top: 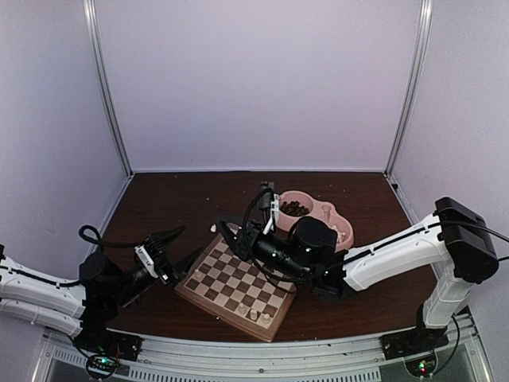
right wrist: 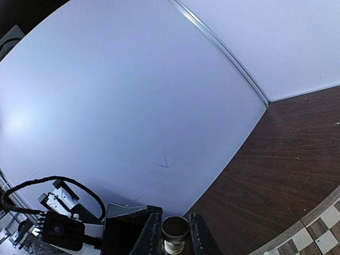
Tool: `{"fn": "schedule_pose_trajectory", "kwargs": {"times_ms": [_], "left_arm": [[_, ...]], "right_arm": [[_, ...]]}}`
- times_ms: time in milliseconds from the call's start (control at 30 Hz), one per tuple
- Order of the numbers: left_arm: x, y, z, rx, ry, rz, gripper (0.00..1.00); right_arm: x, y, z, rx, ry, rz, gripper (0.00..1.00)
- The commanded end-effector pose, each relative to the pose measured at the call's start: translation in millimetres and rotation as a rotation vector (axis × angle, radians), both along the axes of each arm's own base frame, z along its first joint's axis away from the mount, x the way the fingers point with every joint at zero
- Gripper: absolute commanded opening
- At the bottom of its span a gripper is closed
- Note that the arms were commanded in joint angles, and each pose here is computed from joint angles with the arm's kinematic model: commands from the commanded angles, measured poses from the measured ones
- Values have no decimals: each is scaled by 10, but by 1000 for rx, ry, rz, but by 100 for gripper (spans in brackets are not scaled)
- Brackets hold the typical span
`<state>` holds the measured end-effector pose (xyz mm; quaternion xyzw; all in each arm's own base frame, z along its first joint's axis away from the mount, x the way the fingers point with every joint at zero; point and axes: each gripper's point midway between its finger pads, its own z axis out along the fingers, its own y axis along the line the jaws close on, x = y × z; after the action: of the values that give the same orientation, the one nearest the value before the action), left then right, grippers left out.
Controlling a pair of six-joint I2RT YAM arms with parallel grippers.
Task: Set up the chess pieces on the board
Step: Pass from the right arm to the left
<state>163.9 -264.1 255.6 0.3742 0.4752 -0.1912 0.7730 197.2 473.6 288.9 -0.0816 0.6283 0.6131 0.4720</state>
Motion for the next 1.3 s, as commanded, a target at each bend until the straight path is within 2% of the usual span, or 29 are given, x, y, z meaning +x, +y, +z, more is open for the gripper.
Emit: {"fn": "schedule_pose_trajectory", "kwargs": {"times_ms": [0, 300, 633, 900, 1200, 1267], "left_arm": [[-30, 52, 29, -14, -21, 4, 56], [-69, 20, 11, 2, -18, -25, 56], [-55, -14, -44, 20, -12, -25, 56], [-60, -3, -30, 15, -13, -26, 41], [-102, 59, 34, -20, -28, -33, 41], [-102, 56, 27, -17, -28, -34, 38]], "right_arm": [[38, 69, 75, 65, 32, -54, 0], [-35, 120, -87, 89, 16, -105, 0], [-208, 364, -50, 91, -24, -48, 0], [-235, 442, -96, 99, -13, -34, 0], [-262, 513, -167, 114, 14, -15, 0], [-259, 515, -163, 117, 17, -13, 0]]}}
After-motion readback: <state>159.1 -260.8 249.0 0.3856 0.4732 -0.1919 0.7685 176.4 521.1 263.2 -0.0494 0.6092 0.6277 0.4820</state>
